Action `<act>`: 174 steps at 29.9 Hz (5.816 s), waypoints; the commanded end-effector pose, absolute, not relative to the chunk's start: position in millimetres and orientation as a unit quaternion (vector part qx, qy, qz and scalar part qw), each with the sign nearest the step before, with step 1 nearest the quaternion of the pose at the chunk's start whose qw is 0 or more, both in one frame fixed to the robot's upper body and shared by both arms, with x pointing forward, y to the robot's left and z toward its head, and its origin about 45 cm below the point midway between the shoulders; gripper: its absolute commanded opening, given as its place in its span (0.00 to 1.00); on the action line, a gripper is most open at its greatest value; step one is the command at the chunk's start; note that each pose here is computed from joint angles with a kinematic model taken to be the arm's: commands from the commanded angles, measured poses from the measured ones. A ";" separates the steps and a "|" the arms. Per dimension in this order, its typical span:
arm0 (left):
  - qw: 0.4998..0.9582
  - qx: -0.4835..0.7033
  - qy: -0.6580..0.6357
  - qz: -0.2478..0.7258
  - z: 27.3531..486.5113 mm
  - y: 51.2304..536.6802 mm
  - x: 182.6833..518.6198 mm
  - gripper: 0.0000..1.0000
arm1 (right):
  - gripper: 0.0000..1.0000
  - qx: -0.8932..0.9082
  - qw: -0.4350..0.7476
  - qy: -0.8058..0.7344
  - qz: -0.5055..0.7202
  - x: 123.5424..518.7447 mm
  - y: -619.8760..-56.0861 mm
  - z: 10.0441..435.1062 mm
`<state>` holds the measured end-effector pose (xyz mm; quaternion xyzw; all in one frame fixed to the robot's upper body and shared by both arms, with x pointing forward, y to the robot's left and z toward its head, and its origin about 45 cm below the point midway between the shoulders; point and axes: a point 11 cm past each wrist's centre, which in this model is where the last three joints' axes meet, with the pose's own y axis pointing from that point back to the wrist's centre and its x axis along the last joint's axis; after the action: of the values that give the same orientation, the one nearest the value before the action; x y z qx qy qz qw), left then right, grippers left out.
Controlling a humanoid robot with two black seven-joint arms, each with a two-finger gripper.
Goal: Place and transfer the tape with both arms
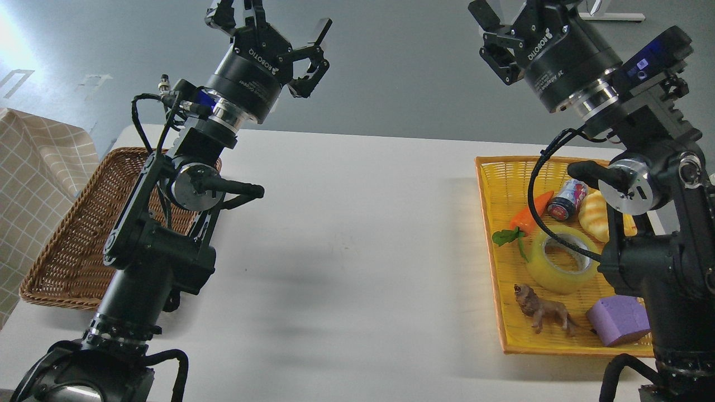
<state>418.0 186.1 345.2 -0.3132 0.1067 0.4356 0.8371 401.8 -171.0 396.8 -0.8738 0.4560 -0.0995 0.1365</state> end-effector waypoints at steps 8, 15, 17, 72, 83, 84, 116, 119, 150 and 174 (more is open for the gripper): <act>0.837 -0.314 0.108 0.435 345.4 186.0 418.2 0.98 | 1.00 -0.874 0.134 0.457 -0.096 402.1 -171.3 393.7; 0.837 -0.314 0.108 0.435 345.4 186.0 418.2 0.98 | 1.00 -0.874 0.133 0.457 -0.095 402.0 -171.7 392.5; 0.837 -0.315 0.107 0.435 345.5 186.5 418.3 0.98 | 1.00 -0.874 0.133 0.457 -0.095 402.0 -171.7 392.5; 0.834 -0.317 0.112 0.437 342.8 188.6 417.3 0.98 | 1.00 -0.874 0.057 0.457 -0.157 396.1 -196.2 396.5; 0.832 -0.313 0.117 0.442 336.7 189.9 416.6 0.98 | 1.00 -0.829 -0.094 0.505 -0.219 388.6 -290.3 385.5; 0.832 -0.313 0.118 0.442 336.4 189.6 416.6 0.98 | 1.00 -0.827 -0.101 0.506 -0.223 387.1 -293.9 385.8; 0.830 -0.306 0.122 0.450 328.0 191.9 414.6 0.98 | 1.00 -0.753 -0.400 0.410 -0.323 330.7 -404.7 323.2; 0.829 -0.307 0.123 0.451 327.8 193.0 415.0 0.98 | 1.00 -0.748 -0.403 0.417 -0.322 331.3 -411.3 327.2; 0.825 -0.325 0.113 0.448 335.2 196.7 413.8 0.98 | 0.99 -0.701 -0.480 0.438 -0.292 318.3 -433.5 307.2; 0.821 -0.324 0.117 0.455 330.2 199.7 412.3 0.98 | 0.98 -0.653 -0.617 0.281 -0.337 298.2 -401.8 185.2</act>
<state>412.8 200.2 328.9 -0.3234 0.1189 0.4567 0.8201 298.7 -404.9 187.7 -0.6504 0.2821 -0.3376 -0.6192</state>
